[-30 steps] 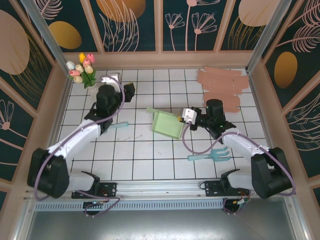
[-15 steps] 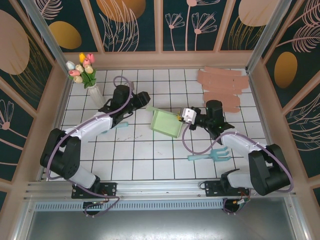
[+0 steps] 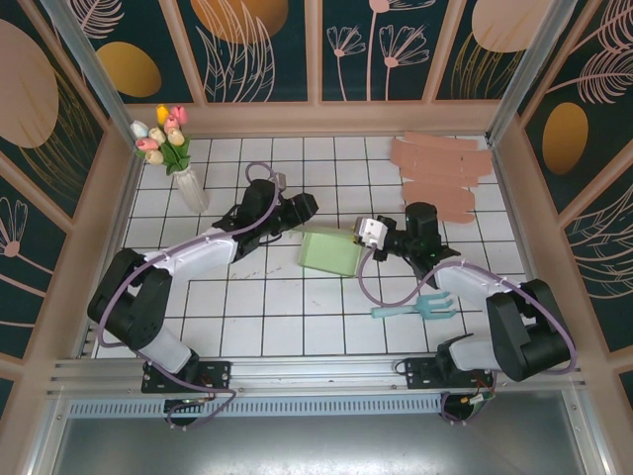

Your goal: Fold the paper box

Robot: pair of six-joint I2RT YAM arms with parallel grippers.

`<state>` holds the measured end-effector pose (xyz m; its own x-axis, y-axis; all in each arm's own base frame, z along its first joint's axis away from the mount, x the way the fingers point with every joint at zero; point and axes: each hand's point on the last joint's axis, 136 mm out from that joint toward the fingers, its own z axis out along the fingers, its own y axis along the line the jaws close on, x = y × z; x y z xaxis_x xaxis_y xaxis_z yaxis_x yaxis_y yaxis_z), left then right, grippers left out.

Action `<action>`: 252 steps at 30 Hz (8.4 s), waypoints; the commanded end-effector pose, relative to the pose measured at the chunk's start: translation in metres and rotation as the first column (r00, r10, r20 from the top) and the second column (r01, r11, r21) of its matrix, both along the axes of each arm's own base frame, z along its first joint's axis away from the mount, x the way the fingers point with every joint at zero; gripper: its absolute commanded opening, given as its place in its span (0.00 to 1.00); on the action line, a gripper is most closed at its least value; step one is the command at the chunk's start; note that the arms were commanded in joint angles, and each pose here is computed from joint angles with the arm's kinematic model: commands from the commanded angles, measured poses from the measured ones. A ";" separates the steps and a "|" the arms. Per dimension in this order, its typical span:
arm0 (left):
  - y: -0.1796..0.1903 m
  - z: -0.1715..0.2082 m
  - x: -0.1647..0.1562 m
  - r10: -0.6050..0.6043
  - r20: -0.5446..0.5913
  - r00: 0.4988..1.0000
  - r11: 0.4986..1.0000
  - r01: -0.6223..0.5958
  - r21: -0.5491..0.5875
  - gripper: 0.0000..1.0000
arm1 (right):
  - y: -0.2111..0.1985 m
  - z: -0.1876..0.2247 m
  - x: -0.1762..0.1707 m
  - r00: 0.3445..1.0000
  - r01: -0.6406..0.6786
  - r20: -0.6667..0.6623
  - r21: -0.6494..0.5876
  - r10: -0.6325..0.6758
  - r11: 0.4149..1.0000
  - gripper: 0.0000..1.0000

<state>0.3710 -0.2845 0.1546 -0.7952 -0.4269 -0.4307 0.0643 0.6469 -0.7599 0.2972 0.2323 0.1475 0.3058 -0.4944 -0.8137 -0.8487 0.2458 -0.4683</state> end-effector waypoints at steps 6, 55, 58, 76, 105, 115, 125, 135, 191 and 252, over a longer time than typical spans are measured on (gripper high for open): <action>0.020 -0.010 0.004 0.092 -0.045 0.995 0.980 -0.082 0.183 0.78 | 0.002 0.009 0.007 0.997 0.031 0.064 0.011 -0.031 0.999 0.00; 0.055 0.034 0.006 0.229 -0.009 0.973 0.933 -0.217 0.287 0.84 | 0.008 -0.012 -0.001 0.998 0.036 0.050 -0.122 -0.030 0.992 0.00; 0.078 0.016 0.017 0.231 -0.064 0.971 0.946 -0.208 0.249 0.85 | 0.009 -0.012 -0.003 0.999 0.030 0.049 -0.119 -0.025 0.992 0.00; 0.032 -0.011 0.002 0.133 -0.224 0.965 0.991 -0.132 0.019 0.92 | 0.007 -0.010 0.002 0.999 0.028 0.035 -0.092 -0.025 0.995 0.00; -0.001 -0.012 -0.023 0.078 -0.255 0.964 0.996 -0.085 -0.019 0.74 | 0.026 0.001 -0.004 0.998 0.010 0.070 -0.045 -0.007 0.999 0.00; 0.008 -0.051 -0.038 0.105 -0.296 0.949 0.994 -0.099 0.038 0.64 | 0.018 -0.015 -0.003 0.999 0.036 0.044 -0.150 -0.029 0.988 0.10; 0.011 -0.072 -0.053 0.140 -0.316 0.939 0.989 -0.119 0.084 0.61 | 0.008 -0.026 -0.009 0.998 0.064 0.014 -0.271 -0.063 0.960 0.26; 0.025 -0.080 -0.049 0.222 -0.308 0.925 0.972 -0.185 0.146 0.62 | -0.008 -0.014 -0.040 0.996 0.032 -0.064 -0.402 -0.062 0.915 0.66; 0.104 -0.060 -0.062 0.401 -0.074 0.913 0.870 -0.354 0.344 0.74 | 0.004 -0.097 0.001 0.182 0.919 -0.685 -0.136 -0.705 0.369 0.71; 0.028 -0.109 -0.040 0.227 -0.246 0.942 0.844 -0.065 0.532 0.93 | -0.005 -0.107 0.017 0.358 0.756 -0.694 -0.177 -0.625 0.630 0.54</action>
<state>0.3382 -0.2676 0.0501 -0.8619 -0.3160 -0.3966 -0.1817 0.9226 -0.3403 0.3196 0.2316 0.0533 -0.6918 -0.1045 -0.7145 -0.3717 0.8999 0.2282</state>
